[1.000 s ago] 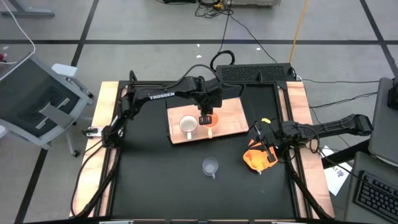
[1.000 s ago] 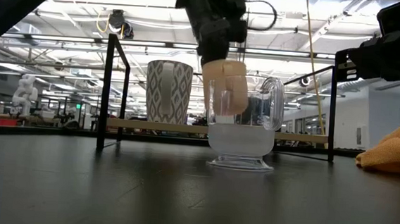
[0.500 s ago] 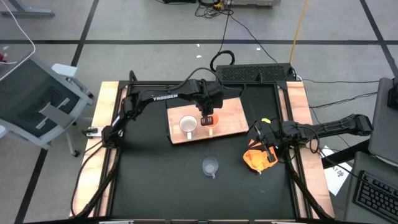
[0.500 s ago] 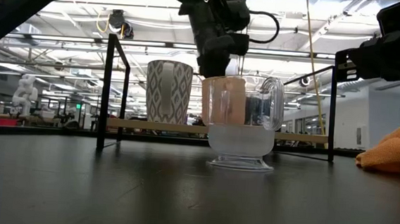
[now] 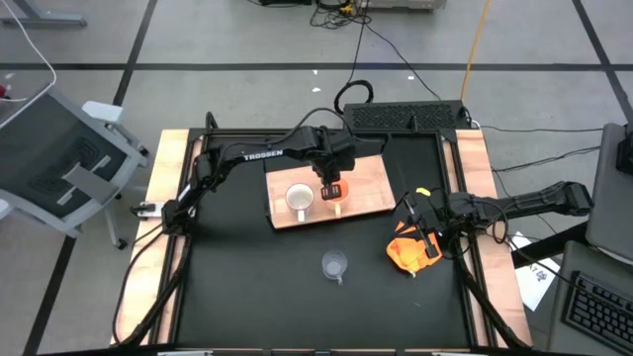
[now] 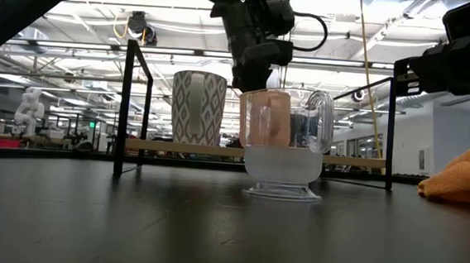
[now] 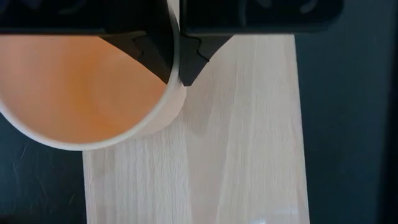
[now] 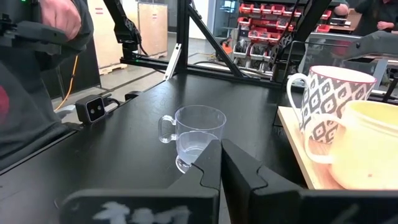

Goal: Stack small to large cups/mugs on shelf
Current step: Put the orange mug on the shelf

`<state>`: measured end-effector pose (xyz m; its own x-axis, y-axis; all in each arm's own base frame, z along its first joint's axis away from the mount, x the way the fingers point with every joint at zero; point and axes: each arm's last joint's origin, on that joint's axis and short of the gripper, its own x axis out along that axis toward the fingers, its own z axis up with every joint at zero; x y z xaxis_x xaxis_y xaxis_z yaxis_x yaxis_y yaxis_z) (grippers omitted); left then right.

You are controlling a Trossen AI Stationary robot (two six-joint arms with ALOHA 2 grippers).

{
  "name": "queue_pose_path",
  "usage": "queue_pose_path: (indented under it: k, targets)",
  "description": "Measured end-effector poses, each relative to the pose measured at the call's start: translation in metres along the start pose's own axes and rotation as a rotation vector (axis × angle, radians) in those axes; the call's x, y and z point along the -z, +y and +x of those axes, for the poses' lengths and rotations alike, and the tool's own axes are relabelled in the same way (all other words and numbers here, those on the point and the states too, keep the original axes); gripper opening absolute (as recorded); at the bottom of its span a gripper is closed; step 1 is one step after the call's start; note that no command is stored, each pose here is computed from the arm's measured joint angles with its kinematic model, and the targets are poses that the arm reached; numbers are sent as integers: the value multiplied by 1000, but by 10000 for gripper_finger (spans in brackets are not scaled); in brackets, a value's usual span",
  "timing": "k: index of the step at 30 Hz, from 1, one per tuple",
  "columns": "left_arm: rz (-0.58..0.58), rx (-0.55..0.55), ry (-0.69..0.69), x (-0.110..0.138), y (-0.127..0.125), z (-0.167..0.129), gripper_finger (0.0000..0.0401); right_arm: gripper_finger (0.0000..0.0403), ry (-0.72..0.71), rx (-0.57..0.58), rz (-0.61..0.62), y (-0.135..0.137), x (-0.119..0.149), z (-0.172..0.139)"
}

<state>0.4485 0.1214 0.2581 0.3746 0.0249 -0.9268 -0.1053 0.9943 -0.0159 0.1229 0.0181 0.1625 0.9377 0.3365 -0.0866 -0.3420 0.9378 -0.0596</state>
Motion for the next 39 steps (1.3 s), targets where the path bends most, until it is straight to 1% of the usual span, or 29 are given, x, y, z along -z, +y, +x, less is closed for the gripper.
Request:
queue_pose_path:
  k: [5, 18, 25, 39]
  targets:
    - [-6, 11, 24, 2, -1, 0, 4, 0, 0, 0, 1, 0, 0, 0]
    - [-2, 14, 16, 1, -2, 0, 4, 0, -1, 0, -5, 0, 0, 0]
    - [-14, 14, 13, 1, -2, 1, 39, 0, -1, 0, -4, 0, 0, 0]
    - [4, 15, 13, 1, -4, 1, 46, 0, -1, 0, -4, 0, 0, 0]
